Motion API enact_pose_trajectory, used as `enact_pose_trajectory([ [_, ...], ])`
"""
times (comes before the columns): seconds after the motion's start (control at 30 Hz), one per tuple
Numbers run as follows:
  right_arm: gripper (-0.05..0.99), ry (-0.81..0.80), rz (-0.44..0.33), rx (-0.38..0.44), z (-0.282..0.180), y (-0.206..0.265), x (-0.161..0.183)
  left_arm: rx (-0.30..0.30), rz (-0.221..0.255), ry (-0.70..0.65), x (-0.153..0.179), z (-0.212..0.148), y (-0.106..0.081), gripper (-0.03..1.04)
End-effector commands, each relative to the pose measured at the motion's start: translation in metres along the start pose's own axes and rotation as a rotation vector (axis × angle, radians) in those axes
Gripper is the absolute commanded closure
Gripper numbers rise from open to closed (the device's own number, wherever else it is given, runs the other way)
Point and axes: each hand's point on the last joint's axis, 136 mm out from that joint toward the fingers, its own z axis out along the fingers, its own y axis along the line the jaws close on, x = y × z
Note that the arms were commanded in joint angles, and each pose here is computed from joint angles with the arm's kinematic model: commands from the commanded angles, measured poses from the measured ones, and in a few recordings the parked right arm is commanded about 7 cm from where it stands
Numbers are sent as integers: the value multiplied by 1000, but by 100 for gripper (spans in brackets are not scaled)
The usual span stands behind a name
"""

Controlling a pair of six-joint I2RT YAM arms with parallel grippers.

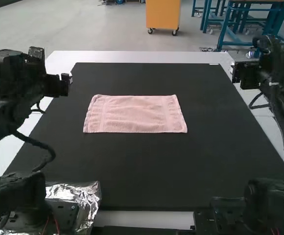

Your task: Fold the towel.

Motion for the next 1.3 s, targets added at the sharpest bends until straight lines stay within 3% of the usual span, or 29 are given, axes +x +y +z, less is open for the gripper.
enact_pose_trajectory([
  [0.0, 2, 113, 180, -127, 26, 25, 22, 46, -114, 119, 17, 29, -8, 5],
  [0.13, 3, 301, 182, -180, 55, 47, 74, 66, -112, 224, 43, 52, -15, 5],
  [0.3, 3, 454, 155, -304, 73, 95, 118, 133, -114, 405, 99, 75, -35, 5],
  [0.43, 3, 479, 140, -358, 90, 119, 127, 150, -95, 473, 124, 93, -42, 5],
  [0.6, 3, 476, 94, -398, 113, 139, 129, 152, -54, 455, 124, 120, -43, 5],
  [0.9, 3, 511, 31, -431, 154, 167, 160, 116, -39, 431, 118, 160, -37, 5],
  [1.27, 3, 547, -28, -436, 199, 177, 203, 99, -10, 422, 139, 192, -37, 5],
])
